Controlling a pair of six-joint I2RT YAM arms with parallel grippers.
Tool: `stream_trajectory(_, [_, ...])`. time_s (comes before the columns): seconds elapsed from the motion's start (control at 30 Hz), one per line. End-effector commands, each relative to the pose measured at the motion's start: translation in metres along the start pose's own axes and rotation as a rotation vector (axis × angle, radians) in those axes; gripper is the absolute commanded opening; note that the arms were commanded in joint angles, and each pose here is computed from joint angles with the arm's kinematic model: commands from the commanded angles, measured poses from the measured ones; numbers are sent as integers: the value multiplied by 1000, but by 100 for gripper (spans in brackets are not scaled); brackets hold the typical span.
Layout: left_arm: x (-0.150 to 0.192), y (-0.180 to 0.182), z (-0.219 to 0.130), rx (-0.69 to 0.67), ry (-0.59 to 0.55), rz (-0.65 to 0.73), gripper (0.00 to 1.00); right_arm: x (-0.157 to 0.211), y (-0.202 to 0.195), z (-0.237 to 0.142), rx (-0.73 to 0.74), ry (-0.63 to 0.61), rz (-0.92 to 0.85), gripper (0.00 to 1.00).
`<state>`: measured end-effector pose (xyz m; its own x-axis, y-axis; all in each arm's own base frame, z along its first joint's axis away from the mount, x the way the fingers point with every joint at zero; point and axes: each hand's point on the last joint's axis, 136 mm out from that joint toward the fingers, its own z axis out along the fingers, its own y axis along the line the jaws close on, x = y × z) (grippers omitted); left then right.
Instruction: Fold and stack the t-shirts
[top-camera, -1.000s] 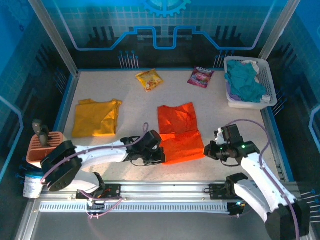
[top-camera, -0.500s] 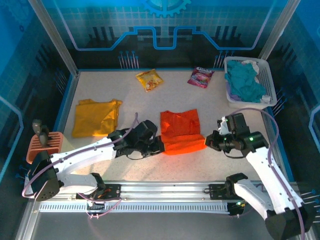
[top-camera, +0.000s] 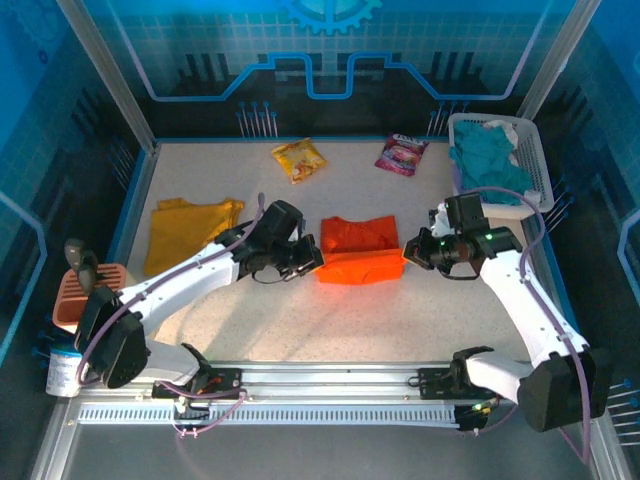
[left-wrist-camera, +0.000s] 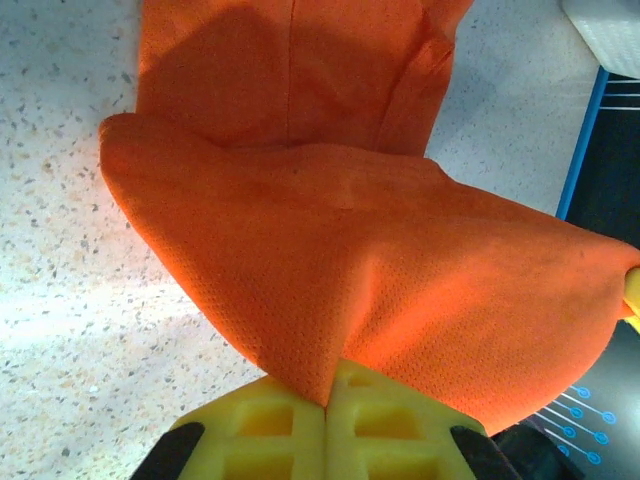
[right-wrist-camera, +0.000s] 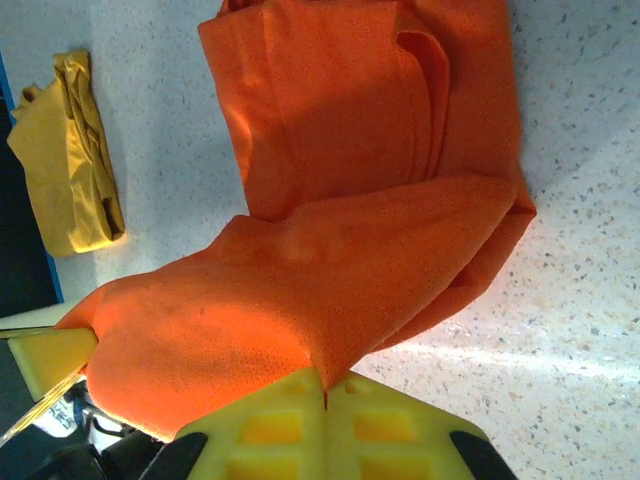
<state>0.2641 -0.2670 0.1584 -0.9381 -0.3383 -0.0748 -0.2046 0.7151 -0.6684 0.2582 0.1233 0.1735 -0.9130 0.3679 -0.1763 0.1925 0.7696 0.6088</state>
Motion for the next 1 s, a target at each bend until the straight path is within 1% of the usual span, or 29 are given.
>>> stream_trajectory(0.0, [-14, -20, -3, 63, 8, 32, 0, -22, 13, -7, -52, -40, -20, 0])
stream_trajectory(0.33, [-52, -37, 5, 94, 0, 22, 0, -55, 19, 1, -72, -43, 1, 0])
stream_trajectory(0.53, [-71, -38, 24, 105, 27, -9, 0, -74, 18, 11, -73, -41, 14, 0])
stream_trajectory(0.67, [-84, -36, 33, 94, 21, -14, 0, -88, 12, 20, -72, -42, 33, 0])
stream_trajectory(0.97, [-115, -39, 40, 106, 6, -29, 0, -111, 12, 33, -82, -35, 38, 0])
